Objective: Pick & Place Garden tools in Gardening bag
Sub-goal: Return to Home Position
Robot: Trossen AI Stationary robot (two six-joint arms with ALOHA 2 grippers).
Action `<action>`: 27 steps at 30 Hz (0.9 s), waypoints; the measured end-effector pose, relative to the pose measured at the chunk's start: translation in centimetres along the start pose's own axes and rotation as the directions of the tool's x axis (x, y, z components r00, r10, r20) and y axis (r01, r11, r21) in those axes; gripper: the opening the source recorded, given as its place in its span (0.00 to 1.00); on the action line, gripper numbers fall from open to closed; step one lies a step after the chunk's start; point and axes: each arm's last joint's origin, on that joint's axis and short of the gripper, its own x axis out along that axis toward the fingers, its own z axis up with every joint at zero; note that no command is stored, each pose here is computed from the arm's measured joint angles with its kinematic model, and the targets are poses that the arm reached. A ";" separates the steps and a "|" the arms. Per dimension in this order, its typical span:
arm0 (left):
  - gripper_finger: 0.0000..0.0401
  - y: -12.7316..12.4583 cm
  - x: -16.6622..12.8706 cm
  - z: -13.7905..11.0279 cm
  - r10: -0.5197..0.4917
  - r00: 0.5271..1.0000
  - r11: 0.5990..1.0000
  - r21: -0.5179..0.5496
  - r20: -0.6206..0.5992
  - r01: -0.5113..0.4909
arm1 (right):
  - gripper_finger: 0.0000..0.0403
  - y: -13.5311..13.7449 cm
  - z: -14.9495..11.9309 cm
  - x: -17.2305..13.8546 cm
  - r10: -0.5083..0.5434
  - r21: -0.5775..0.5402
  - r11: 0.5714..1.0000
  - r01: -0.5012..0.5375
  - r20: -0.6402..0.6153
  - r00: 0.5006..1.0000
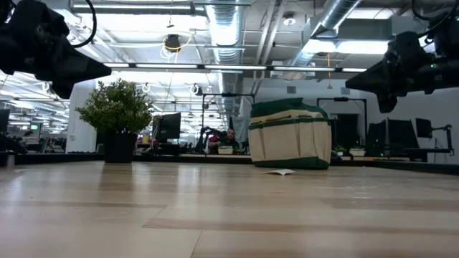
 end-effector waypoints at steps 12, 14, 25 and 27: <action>0.03 0.0 0.0 0.0 0.000 1.000 1.000 -0.002 0.001 0.000 | 0.00 0.0 0.0 0.0 0.000 0.000 1.000 0.000 0.000 1.000; 0.03 0.0 0.0 0.0 0.000 1.000 1.000 -0.002 0.001 0.000 | 0.00 0.0 0.0 0.0 0.000 0.000 1.000 0.000 -0.001 1.000; 0.03 0.0 0.0 0.0 0.000 1.000 1.000 -0.002 0.001 0.000 | 0.00 0.0 0.0 0.0 0.000 0.000 1.000 0.000 -0.001 1.000; 0.03 0.0 0.0 0.0 -0.001 1.000 1.000 -0.002 0.001 0.001 | 0.00 0.0 0.0 0.0 0.000 0.000 1.000 0.000 -0.001 1.000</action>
